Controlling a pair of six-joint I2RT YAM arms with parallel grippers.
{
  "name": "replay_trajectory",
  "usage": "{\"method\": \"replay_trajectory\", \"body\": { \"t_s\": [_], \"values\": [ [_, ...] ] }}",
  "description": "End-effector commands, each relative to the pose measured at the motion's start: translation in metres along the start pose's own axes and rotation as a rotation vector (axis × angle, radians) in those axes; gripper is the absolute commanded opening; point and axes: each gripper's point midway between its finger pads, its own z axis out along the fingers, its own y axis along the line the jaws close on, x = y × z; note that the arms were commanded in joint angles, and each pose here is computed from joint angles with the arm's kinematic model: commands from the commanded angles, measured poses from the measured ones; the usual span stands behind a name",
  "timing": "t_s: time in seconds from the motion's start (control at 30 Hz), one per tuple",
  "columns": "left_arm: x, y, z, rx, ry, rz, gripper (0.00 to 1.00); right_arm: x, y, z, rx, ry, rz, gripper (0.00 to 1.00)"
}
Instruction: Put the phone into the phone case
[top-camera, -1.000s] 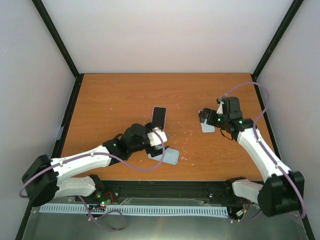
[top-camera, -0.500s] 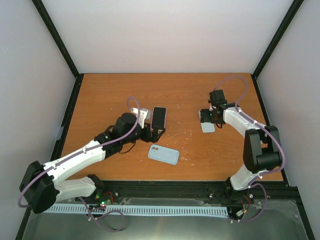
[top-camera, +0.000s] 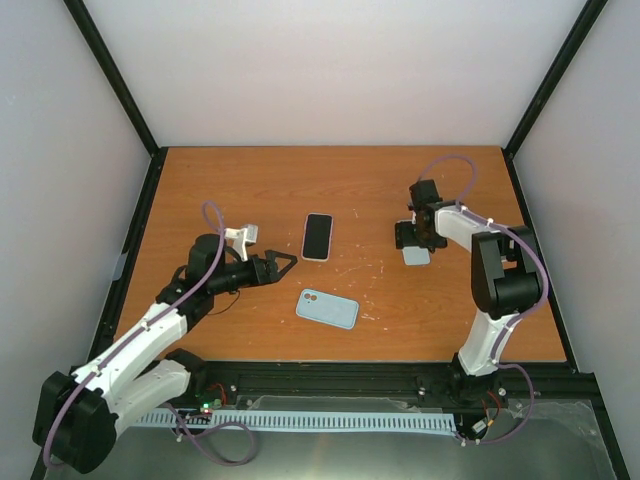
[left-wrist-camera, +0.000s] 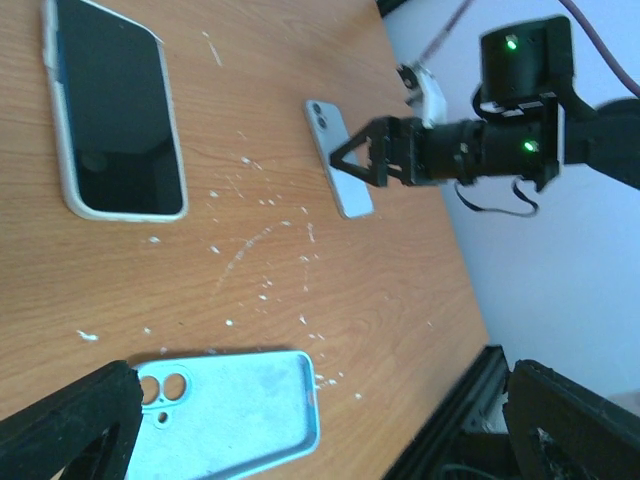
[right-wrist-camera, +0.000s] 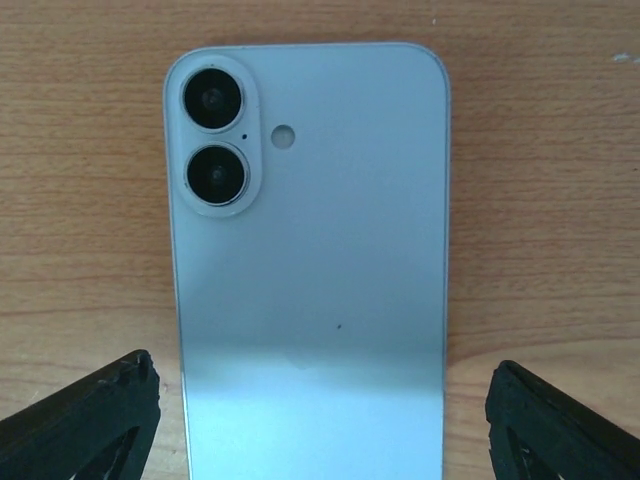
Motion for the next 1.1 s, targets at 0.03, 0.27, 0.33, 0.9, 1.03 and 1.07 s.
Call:
{"method": "replay_trajectory", "body": {
  "t_s": [0.03,0.27,0.33,0.9,1.03,1.07],
  "values": [
    [0.002,-0.013,-0.002,0.115,0.054,-0.009,0.97,-0.01,-0.011,0.001,0.061,-0.01,-0.016,0.88],
    [0.003,-0.004,-0.002,0.104,0.058,-0.018,0.96,-0.005,-0.008,0.008,0.043,0.008,-0.019,0.87],
    [0.004,-0.001,-0.002,0.097,0.058,-0.018,0.97,-0.004,-0.006,0.01,0.032,0.01,-0.017,0.87],
    [-0.015,0.039,-0.035,0.019,-0.043,-0.069,0.99,0.011,-0.001,0.032,0.001,0.058,-0.012,0.84],
    [-0.014,0.047,-0.037,0.0,-0.044,-0.084,0.99,0.016,-0.006,0.033,0.026,0.073,-0.005,0.81],
    [-0.014,0.048,-0.038,0.0,-0.043,-0.085,0.99,0.017,-0.007,0.032,0.034,0.076,-0.002,0.8]
  ]
}}
